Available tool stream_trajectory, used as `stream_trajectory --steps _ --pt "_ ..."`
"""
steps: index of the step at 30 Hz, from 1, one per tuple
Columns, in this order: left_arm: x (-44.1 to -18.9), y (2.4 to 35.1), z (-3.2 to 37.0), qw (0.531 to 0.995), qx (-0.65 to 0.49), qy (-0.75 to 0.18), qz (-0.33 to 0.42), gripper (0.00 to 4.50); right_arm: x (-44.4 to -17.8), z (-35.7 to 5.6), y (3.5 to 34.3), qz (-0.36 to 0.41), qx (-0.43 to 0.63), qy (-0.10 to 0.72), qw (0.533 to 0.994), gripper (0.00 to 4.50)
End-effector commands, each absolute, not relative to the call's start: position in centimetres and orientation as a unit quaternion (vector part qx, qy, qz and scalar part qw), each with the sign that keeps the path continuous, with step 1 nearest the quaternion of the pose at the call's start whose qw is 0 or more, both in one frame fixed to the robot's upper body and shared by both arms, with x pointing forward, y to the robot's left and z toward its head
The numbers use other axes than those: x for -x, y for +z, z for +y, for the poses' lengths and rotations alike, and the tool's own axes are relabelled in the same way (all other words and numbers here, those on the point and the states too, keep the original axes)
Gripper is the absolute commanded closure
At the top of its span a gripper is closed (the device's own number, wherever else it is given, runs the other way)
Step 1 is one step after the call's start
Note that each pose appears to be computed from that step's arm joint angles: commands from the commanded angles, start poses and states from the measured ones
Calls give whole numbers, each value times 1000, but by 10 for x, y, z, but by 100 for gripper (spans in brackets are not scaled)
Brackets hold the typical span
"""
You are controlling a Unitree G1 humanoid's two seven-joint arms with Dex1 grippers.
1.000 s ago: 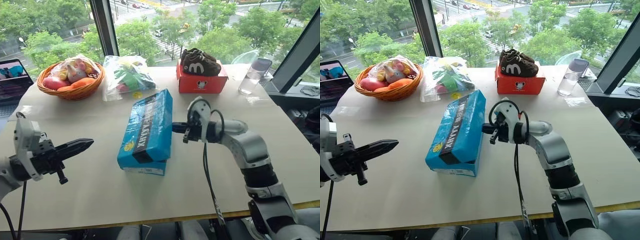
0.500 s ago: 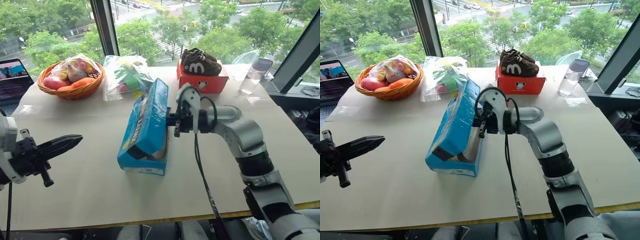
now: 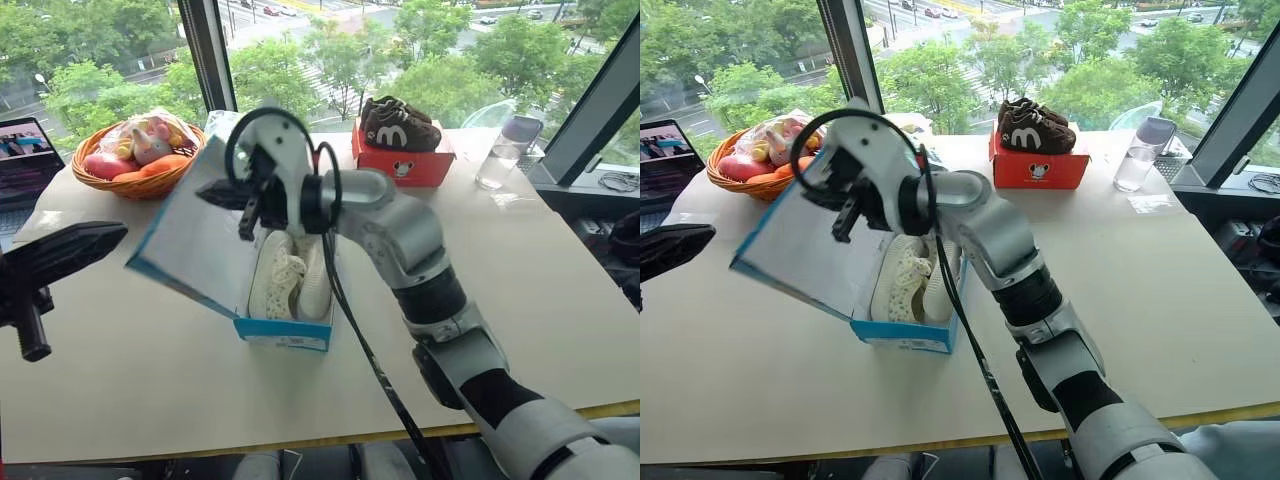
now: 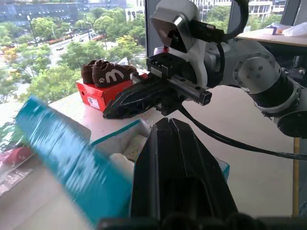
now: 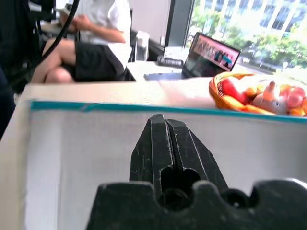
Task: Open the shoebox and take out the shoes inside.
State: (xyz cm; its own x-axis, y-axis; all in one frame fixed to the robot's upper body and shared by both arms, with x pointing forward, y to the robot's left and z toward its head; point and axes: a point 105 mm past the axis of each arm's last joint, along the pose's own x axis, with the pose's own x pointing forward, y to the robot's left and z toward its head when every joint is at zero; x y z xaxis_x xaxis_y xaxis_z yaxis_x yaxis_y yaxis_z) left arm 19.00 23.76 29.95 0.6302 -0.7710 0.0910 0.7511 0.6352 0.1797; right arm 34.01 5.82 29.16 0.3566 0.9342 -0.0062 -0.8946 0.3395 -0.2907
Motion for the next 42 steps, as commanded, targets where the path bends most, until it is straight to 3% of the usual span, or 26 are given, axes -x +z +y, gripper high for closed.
stream_trajectory --steps 1,5,16,20,27,41,42 --pt "-198 294 239 902 -74 -418 -72 448 -352 34 301 -97 113 529 836 450" --pt "-217 280 252 905 -73 -417 -43 448 -356 13 290 -76 138 513 844 450" --pt "-262 231 263 897 -76 -435 -6 448 -334 24 254 -7 144 553 821 450" --pt "-260 243 258 883 -75 -463 -15 448 -327 27 244 10 151 568 809 450" --pt "-253 238 257 848 -82 -522 41 448 -317 35 231 30 164 600 782 450" --pt "-261 237 260 837 -75 -540 47 448 -341 51 232 37 180 588 788 450" --pt "-262 237 259 837 -76 -540 48 450 -342 52 233 37 181 588 787 423"
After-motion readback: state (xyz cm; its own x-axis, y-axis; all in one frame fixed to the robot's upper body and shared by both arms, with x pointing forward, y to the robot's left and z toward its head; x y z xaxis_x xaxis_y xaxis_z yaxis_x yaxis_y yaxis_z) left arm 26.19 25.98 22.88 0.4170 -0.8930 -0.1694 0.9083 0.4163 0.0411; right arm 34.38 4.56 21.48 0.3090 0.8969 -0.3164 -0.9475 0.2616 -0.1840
